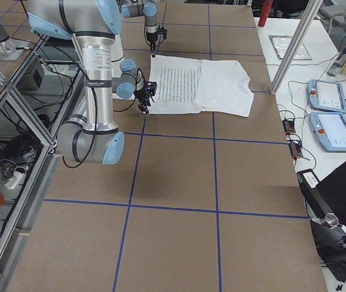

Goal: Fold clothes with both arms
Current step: 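Grasp both hem corners with the left and right grippers, then lift the hem with both grippers and fold it toward the collar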

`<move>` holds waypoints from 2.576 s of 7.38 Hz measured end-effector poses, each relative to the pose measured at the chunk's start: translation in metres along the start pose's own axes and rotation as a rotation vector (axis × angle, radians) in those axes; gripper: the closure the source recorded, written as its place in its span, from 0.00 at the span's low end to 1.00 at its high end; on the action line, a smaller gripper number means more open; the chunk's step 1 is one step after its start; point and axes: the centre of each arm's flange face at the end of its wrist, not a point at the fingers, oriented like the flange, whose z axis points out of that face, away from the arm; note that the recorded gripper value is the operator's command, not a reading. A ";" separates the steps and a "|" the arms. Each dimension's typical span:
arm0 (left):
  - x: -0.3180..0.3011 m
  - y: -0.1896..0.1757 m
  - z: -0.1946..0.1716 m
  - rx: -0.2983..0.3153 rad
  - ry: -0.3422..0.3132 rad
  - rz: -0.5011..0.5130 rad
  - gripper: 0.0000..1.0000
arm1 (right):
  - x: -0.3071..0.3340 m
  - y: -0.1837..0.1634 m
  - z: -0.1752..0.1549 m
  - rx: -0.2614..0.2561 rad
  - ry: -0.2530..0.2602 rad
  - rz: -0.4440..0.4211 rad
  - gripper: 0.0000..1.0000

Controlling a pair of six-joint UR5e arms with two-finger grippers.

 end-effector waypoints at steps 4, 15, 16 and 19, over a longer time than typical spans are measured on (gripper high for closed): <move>0.000 0.000 -0.001 0.000 0.002 0.000 1.00 | 0.000 0.009 0.001 -0.004 0.001 -0.005 0.80; 0.013 -0.002 -0.126 -0.143 0.125 0.071 1.00 | 0.019 -0.058 -0.169 -0.213 0.069 0.004 1.00; 0.018 -0.009 -0.163 -0.146 0.135 0.079 1.00 | 0.018 -0.074 -0.197 -0.243 0.040 0.014 1.00; 0.061 -0.087 -0.190 -0.046 0.040 0.117 1.00 | -0.019 -0.158 -0.212 -0.181 0.044 -0.031 1.00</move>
